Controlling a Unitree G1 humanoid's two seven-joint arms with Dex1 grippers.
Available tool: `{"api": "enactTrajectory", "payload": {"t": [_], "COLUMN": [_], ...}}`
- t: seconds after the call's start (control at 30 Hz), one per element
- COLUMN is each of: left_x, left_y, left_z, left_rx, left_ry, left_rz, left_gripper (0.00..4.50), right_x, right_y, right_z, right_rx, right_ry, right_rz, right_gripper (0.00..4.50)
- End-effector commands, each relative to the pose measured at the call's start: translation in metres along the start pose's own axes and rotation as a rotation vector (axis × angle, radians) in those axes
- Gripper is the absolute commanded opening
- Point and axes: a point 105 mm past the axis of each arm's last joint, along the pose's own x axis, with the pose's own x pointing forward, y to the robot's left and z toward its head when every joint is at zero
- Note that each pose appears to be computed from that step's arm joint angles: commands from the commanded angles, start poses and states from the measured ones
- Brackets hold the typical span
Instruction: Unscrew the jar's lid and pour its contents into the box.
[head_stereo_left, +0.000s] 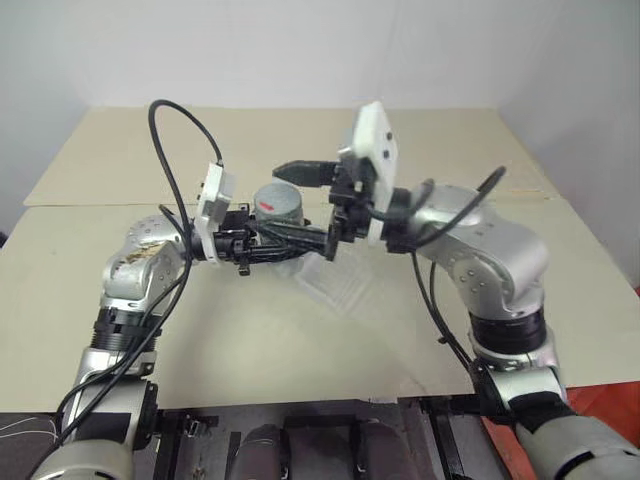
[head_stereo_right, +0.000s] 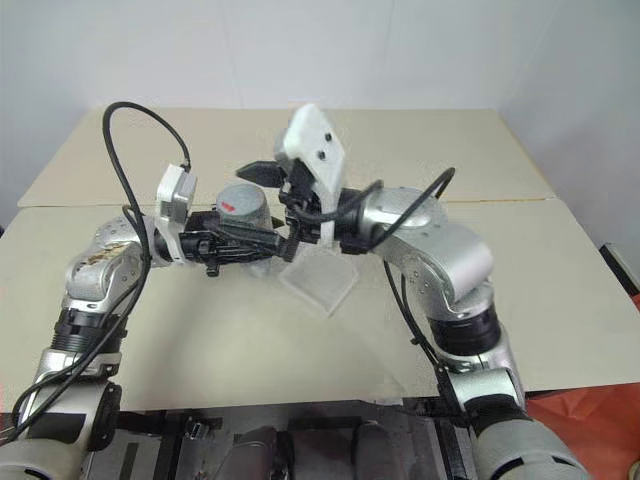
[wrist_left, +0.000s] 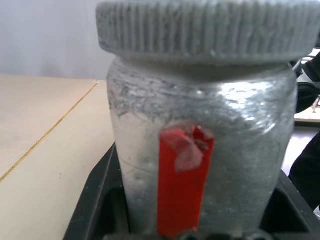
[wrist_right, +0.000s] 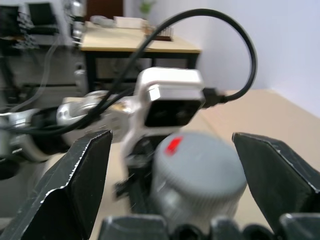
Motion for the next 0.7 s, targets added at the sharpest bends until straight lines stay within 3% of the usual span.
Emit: {"api": "enactTrajectory", "payload": {"t": [0.03, 0.27, 0.7], "left_x": [0.004, 0.002, -0.011], "left_y": [-0.004, -0.006, -0.014], "left_z": [0.012, 0.016, 0.019], "left_rx": [0.074, 0.090, 0.099], "left_ry": [-0.015, -0.042, -0.030], "left_rz": [-0.036, -0.047, -0.070], "left_gripper": [2.01, 2.01, 2.01], "right_x": [0.007, 0.009, -0.043], "right_y": [-0.009, -0.016, -0.041], "right_z": [0.004, 0.000, -0.002], "right_rx": [-0.020, 0.009, 0.040], "right_ry": [0.002, 0.003, -0.002], "right_rz": [-0.051, -0.050, -0.085], "right_gripper": [4.47, 4.47, 4.47]}}
